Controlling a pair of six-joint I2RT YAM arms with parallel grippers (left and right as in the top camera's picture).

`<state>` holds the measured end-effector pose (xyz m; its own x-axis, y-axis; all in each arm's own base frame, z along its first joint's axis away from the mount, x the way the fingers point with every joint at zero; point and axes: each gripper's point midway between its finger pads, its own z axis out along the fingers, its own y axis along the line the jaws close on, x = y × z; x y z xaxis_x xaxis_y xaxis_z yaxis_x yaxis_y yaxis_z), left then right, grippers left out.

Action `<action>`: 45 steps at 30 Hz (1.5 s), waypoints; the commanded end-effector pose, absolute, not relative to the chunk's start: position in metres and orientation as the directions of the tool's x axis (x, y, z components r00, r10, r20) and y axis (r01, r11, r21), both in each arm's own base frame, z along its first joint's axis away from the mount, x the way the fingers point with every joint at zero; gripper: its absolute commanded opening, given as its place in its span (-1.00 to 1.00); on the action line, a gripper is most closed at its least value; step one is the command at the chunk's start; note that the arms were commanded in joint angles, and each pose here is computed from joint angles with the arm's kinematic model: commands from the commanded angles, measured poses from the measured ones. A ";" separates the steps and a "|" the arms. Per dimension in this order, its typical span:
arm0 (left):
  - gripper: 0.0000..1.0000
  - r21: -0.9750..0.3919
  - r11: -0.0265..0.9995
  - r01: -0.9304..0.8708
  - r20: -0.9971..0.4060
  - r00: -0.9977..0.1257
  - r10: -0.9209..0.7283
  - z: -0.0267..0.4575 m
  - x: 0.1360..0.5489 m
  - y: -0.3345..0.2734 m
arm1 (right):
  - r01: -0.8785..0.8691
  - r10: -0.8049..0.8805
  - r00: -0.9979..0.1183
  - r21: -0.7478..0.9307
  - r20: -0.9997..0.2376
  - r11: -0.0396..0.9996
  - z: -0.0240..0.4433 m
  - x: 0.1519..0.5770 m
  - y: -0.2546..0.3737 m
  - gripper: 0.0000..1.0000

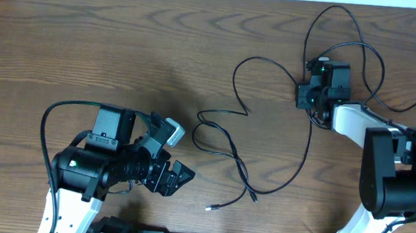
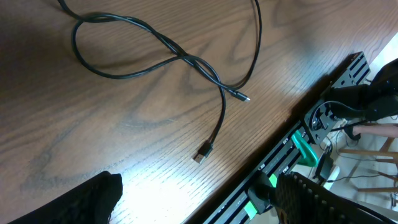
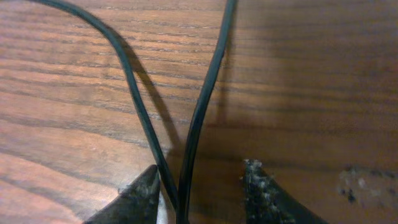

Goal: Untangle cables

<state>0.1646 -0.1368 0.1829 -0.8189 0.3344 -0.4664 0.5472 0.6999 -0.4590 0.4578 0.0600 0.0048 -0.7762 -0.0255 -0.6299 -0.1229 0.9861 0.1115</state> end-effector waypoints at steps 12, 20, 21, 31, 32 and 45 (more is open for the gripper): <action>0.69 -0.463 0.691 0.556 -0.474 -0.813 0.337 0.185 0.164 -0.138 | -0.094 0.046 -0.775 0.186 -0.630 0.978 0.001 0.461 0.068 -0.14; 0.69 -0.463 0.691 0.555 -0.473 -0.814 0.337 0.185 0.164 -0.138 | -0.080 0.077 -0.742 0.202 -0.666 0.976 0.010 0.471 0.068 -0.52; 0.69 -0.463 0.691 0.555 -0.473 -0.814 0.337 0.185 0.164 -0.138 | -0.070 0.095 -0.734 0.214 -0.672 0.974 0.012 0.473 0.069 -0.52; 0.69 -0.464 0.691 0.555 -0.472 -0.815 0.337 0.185 0.164 -0.138 | -0.040 0.152 -0.709 0.253 -0.689 0.967 0.019 0.480 0.069 -0.50; 0.70 -0.464 0.691 0.555 -0.472 -0.815 0.337 0.185 0.164 -0.138 | -0.039 0.151 -0.710 0.253 -0.688 0.967 0.019 0.480 0.069 -0.50; 0.69 -0.465 0.691 0.554 -0.471 -0.815 0.337 0.185 0.164 -0.138 | -0.015 0.152 -0.712 0.232 -0.685 0.973 0.014 0.480 0.065 -0.55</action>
